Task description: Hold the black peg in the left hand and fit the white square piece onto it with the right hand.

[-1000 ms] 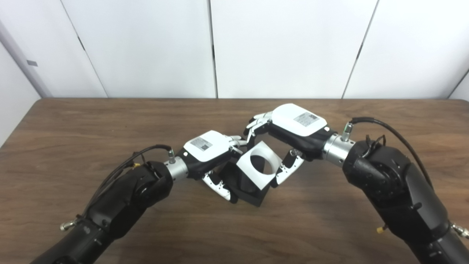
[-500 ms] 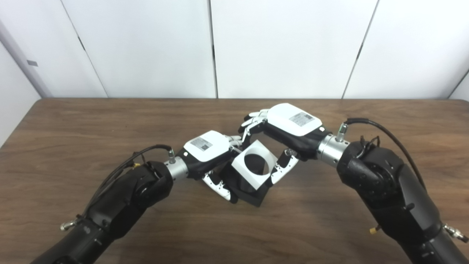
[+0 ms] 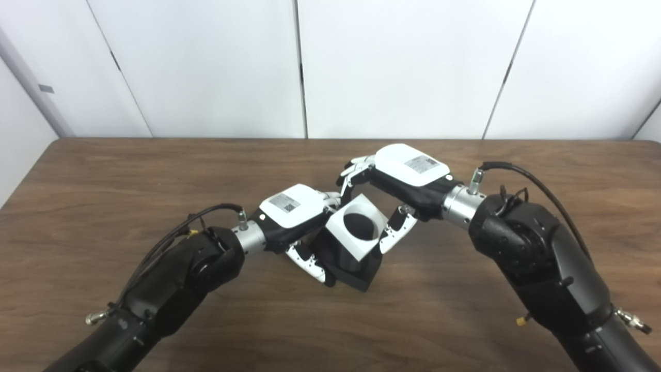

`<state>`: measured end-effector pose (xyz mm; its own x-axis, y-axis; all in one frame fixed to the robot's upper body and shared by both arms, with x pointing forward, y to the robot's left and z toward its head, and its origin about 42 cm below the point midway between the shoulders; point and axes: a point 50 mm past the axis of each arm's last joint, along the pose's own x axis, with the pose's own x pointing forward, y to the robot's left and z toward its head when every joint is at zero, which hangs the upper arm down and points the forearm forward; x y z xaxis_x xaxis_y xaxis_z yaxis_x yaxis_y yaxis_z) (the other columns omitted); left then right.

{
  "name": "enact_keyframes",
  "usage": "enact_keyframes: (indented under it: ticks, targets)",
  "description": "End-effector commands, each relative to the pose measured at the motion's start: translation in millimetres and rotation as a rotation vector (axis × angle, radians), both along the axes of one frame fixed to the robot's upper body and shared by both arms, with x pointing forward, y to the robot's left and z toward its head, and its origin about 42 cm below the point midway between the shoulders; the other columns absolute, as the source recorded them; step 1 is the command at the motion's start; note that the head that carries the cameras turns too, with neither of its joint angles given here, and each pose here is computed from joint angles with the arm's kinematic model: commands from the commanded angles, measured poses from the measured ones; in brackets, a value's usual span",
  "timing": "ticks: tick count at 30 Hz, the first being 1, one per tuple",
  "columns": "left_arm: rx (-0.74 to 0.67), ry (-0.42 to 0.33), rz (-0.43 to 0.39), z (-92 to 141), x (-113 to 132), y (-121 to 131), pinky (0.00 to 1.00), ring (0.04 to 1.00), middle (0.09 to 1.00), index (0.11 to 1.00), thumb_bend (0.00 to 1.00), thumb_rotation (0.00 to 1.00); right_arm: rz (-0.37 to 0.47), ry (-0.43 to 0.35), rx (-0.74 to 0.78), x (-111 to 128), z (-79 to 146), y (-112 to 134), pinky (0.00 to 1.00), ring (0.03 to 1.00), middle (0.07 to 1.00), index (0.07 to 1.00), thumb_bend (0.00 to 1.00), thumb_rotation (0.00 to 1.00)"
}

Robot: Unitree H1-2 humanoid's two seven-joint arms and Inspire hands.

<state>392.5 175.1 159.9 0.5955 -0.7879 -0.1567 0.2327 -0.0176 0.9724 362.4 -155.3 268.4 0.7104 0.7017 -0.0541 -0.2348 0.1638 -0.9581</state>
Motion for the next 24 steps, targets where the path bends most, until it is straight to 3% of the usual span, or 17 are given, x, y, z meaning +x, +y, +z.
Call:
enact_keyframes:
  ticks: [1, 15, 24]
  targets:
    - [0.097, 0.049, -0.033, -23, -13, -5, 0.85, 0.927, 0.918, 0.489, 0.52, 0.07, 0.018, -0.045, 0.009, 4, 13, 3, 0.86, 0.877, 0.793, 0.478, 0.52, 0.13]
    - [0.089, 0.054, -0.033, -22, -14, -5, 0.86, 0.939, 0.913, 0.488, 0.52, 0.07, -0.019, -0.001, 0.013, 12, 6, 5, 0.87, 0.876, 0.8, 0.479, 0.52, 0.13]
    - [0.094, 0.044, -0.038, -23, -15, -6, 0.85, 0.932, 0.914, 0.489, 0.52, 0.07, 0.001, 0.027, -0.014, 9, 0, 7, 0.88, 0.87, 0.779, 0.48, 0.52, 0.14]
